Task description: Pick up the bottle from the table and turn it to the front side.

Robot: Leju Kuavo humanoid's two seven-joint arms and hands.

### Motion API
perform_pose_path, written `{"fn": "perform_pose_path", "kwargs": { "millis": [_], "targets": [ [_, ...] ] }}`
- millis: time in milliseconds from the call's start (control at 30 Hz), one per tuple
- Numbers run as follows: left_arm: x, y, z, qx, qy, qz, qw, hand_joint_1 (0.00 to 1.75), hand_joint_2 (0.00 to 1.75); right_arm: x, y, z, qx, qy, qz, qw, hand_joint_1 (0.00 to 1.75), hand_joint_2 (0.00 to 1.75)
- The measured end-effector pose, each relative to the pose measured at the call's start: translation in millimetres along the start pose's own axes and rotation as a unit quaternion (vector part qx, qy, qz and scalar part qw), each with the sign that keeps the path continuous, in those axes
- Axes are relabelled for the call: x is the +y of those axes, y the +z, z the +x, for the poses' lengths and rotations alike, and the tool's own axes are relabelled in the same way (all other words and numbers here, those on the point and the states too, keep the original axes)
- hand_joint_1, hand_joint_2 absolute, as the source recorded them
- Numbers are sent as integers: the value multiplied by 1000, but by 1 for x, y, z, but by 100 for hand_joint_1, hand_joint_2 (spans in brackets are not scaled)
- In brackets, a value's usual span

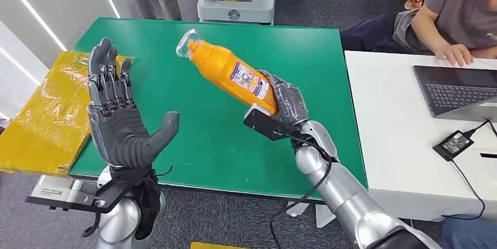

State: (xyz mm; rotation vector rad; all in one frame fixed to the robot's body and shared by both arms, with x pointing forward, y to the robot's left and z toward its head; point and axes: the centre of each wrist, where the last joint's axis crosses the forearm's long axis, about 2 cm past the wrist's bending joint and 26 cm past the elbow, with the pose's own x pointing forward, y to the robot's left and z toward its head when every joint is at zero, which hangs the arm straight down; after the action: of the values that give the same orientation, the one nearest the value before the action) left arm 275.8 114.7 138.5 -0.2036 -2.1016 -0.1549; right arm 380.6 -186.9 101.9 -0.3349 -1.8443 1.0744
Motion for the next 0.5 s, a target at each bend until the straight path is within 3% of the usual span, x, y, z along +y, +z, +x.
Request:
{"fn": "perform_pose_path", "kwargs": {
  "millis": [233,500],
  "targets": [
    [-1,-4,1,-3,15,8,1000,0,175,24,27,33,-48,-58,-179,981,175,175],
    [-2,-4,2,-6,23,6,1000,0,175,32,48,51,-78,-118,-261,955,175,175]
  ]
}}
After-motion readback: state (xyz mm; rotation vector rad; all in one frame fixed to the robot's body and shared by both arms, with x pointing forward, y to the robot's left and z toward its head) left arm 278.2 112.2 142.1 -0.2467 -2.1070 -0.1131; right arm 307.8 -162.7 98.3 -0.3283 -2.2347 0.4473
